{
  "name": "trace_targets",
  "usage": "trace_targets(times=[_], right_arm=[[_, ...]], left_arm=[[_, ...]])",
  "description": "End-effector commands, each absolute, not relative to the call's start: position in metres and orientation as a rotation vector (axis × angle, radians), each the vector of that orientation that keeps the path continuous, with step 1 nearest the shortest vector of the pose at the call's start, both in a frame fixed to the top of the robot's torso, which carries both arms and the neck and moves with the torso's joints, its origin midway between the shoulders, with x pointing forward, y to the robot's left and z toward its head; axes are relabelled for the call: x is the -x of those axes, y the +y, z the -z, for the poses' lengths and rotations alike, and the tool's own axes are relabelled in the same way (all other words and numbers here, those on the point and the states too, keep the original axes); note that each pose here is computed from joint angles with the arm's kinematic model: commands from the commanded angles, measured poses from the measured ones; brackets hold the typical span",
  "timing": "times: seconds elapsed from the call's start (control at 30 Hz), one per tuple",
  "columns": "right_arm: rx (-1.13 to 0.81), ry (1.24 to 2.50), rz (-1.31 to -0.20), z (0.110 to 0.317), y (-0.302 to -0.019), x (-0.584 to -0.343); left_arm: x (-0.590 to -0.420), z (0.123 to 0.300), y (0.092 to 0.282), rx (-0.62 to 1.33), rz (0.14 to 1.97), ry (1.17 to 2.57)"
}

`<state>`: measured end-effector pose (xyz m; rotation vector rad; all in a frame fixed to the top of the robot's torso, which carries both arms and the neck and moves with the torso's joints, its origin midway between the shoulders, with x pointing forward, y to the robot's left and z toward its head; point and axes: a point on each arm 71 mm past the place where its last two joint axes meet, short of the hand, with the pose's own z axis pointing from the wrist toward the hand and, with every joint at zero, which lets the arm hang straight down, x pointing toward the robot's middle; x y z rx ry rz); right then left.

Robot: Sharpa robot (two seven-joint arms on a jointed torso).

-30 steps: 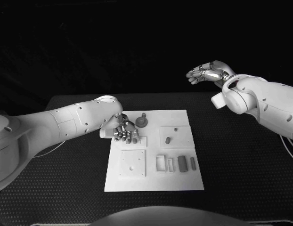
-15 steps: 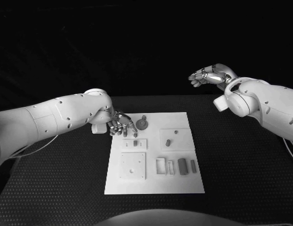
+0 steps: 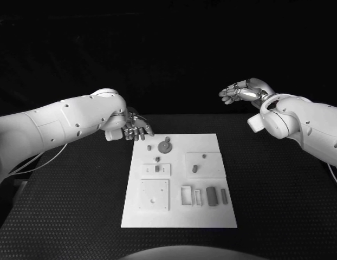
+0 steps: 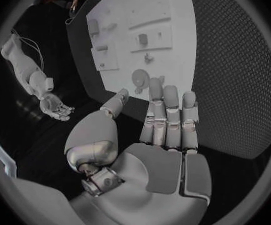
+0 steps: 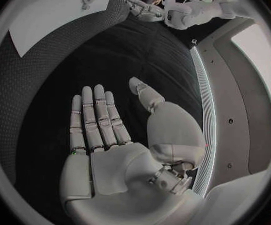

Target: Assemble the parts on the task board

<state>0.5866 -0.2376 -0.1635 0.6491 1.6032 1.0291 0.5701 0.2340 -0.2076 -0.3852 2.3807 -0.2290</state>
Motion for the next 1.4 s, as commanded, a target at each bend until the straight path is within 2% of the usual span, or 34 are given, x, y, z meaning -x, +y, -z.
trace_targets(times=[0.03, 0.53, 1.07, 1.4], right_arm=[[-0.640, 1.603, -1.045, 0.164, -0.235, -0.586], [-0.633, 1.609, -1.058, 0.164, -0.228, -0.586], [-0.629, 1.612, -1.065, 0.164, -0.225, -0.585], [-0.626, 1.614, -1.069, 0.164, -0.223, -0.585]], left_arm=[[-0.578, 0.209, 0.232, 0.335, 0.195, 2.338], [-0.584, 0.243, 0.221, 0.308, 0.130, 2.382], [-0.587, 0.250, 0.226, 0.331, 0.107, 2.372], [-0.585, 0.265, 0.224, 0.334, 0.094, 2.404]])
